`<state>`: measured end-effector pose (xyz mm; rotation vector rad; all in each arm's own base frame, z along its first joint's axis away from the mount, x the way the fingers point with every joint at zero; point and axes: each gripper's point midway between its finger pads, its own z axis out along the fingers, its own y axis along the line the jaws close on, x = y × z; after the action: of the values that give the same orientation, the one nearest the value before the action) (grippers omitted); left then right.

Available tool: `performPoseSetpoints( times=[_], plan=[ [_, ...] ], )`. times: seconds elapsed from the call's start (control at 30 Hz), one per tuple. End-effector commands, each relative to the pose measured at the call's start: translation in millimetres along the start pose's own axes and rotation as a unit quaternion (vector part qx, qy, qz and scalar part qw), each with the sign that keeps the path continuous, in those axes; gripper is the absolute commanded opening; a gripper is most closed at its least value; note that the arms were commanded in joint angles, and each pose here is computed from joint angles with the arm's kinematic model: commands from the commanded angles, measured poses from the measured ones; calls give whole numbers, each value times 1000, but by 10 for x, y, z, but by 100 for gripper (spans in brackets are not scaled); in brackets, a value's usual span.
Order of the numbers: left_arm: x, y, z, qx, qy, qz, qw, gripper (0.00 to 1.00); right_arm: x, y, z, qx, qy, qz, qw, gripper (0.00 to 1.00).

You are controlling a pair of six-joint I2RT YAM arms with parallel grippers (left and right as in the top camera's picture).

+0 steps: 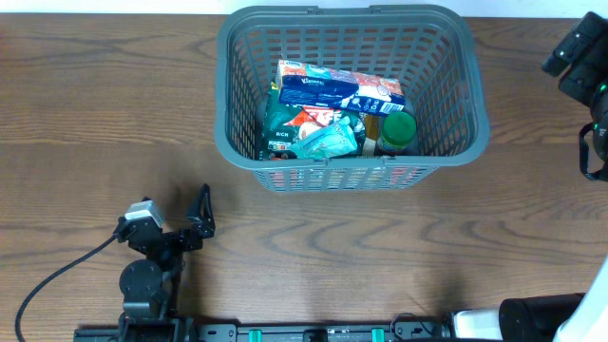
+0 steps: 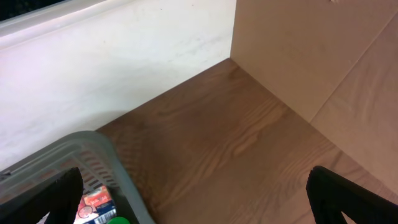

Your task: Pack container

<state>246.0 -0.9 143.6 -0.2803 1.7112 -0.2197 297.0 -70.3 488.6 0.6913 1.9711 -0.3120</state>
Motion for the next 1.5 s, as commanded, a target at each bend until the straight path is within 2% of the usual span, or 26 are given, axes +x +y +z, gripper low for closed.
performPoseSetpoints(
  times=[0.0,0.27,0.43,0.6,1.47],
  plan=[
    [136,61,18,-7,15,45,999,99,-15,-46,11,11,-3,8,1000,98],
    [102,51,1,-4,7,200,980,98,-14,-45,11,11,-3,8,1000,99],
    [98,49,0,-4,6,252,968,99,-14,-45,11,11,-3,8,1000,99],
    [68,51,-7,-5,0,273,962,99,-14,-45,11,11,-3,8,1000,99],
    [48,80,-10,-12,-2,272,962,99,-14,-45,11,11,-3,8,1000,99]
  ],
)
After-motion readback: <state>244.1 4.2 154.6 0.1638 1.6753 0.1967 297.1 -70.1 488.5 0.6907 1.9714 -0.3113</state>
